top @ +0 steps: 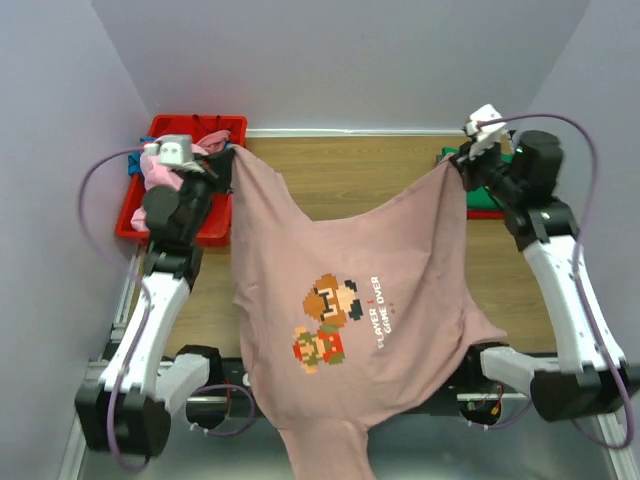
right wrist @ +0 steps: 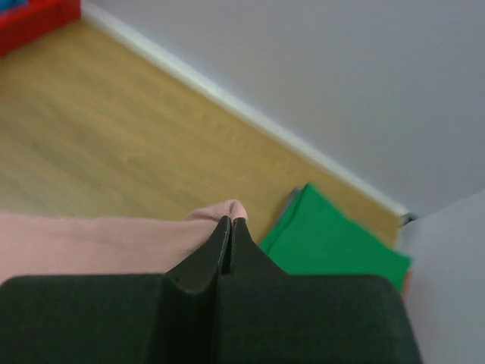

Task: Fold and stack the t-shirts
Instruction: Flatten the tshirt out, then fold the tshirt

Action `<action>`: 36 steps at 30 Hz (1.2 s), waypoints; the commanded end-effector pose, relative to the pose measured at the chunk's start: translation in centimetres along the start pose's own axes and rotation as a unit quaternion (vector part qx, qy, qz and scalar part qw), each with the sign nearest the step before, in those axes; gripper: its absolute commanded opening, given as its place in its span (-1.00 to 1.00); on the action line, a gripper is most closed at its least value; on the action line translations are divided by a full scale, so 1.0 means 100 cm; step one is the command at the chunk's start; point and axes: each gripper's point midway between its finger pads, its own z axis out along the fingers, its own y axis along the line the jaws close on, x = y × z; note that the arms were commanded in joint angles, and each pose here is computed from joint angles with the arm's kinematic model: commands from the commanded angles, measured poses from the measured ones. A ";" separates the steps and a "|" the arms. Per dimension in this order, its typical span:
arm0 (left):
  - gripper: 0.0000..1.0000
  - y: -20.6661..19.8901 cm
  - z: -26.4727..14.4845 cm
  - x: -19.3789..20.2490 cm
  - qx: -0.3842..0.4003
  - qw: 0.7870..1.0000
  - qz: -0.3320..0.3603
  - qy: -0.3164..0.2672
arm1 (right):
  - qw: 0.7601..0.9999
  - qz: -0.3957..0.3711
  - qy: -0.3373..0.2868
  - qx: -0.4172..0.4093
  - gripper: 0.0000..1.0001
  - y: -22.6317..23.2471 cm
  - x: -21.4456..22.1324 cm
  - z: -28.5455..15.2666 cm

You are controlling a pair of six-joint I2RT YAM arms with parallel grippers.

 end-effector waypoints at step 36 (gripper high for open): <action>-1.00 0.121 0.112 0.250 -0.066 0.949 0.045 0.305 | 0.972 0.171 0.158 0.016 -0.99 -0.027 0.276 0.199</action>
